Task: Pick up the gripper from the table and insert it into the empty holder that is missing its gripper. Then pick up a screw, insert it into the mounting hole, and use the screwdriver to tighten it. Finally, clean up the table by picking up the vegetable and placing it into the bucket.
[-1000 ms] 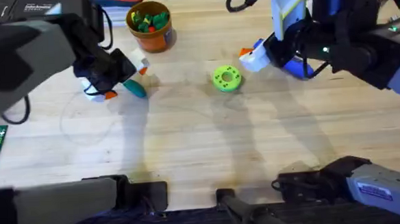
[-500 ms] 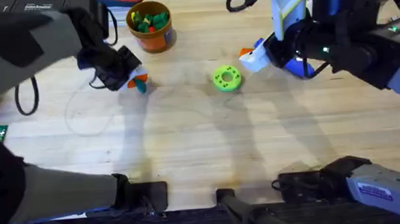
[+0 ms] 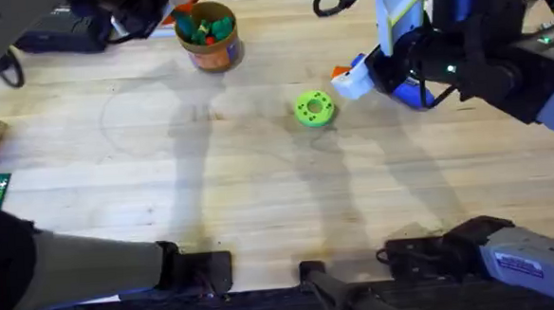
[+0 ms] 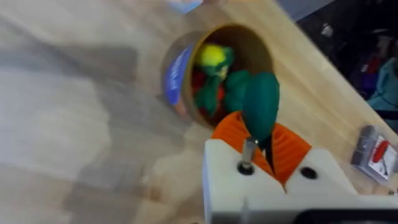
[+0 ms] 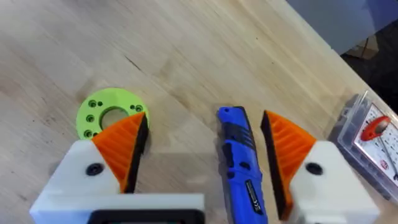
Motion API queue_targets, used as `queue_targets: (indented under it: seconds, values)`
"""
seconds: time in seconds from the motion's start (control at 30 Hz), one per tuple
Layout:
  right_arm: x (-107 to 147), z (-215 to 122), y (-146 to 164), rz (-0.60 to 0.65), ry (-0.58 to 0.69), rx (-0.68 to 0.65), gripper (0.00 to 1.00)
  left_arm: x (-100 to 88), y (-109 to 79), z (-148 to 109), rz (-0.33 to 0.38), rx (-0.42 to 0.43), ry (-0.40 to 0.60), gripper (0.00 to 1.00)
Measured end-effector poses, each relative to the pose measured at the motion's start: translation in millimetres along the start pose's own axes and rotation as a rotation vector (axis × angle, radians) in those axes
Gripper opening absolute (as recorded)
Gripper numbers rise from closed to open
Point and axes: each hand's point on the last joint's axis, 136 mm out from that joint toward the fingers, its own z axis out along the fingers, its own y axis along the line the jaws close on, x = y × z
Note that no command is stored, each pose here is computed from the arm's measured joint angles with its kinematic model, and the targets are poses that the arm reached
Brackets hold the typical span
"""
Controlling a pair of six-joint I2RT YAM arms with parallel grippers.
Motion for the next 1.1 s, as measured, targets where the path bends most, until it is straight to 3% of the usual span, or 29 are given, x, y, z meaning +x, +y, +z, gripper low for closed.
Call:
queue_targets:
  seconds: [0.07,0.13,0.23,0.37,0.5,0.67,0.8,0.93,1.1]
  values:
    - [0.0,0.0,0.0,0.0,0.0,0.0,0.993,-3.0,-12.1,7.5,0.026,0.034,-0.021,0.04]
    - [0.0,0.0,0.0,0.0,0.0,0.0,0.993,-2.1,-17.3,17.4,0.041,0.046,-0.022,0.142]
    - [0.0,-0.1,0.0,0.0,0.0,0.0,0.994,5.5,-14.9,38.3,0.045,0.036,0.01,0.429]
    - [0.0,0.0,0.0,0.0,0.0,0.0,0.994,12.9,-2.6,56.2,0.036,-0.002,0.046,0.729]
    - [0.1,0.0,0.0,0.0,0.0,0.0,0.994,10.3,-1.5,54.5,0.046,-0.01,0.033,0.963]
    - [1.6,-0.6,0.7,0.001,0.007,-0.003,0.994,17.2,1.6,37.4,0.084,-0.039,0.068,0.974]
    - [11.8,-17.1,5.2,0.01,0.05,-0.022,0.994,20.9,-3.1,0.3,0.177,-0.053,0.098,0.974]
    - [1.9,-51.3,0.7,0.054,0.035,-0.015,0.994,36.0,-9.5,-57.1,0.38,-0.025,0.145,0.976]
    - [-11.8,-91.9,-5.5,0.135,-0.035,0.013,0.994,76.5,-3.8,-126.3,0.672,0.037,0.232,0.977]
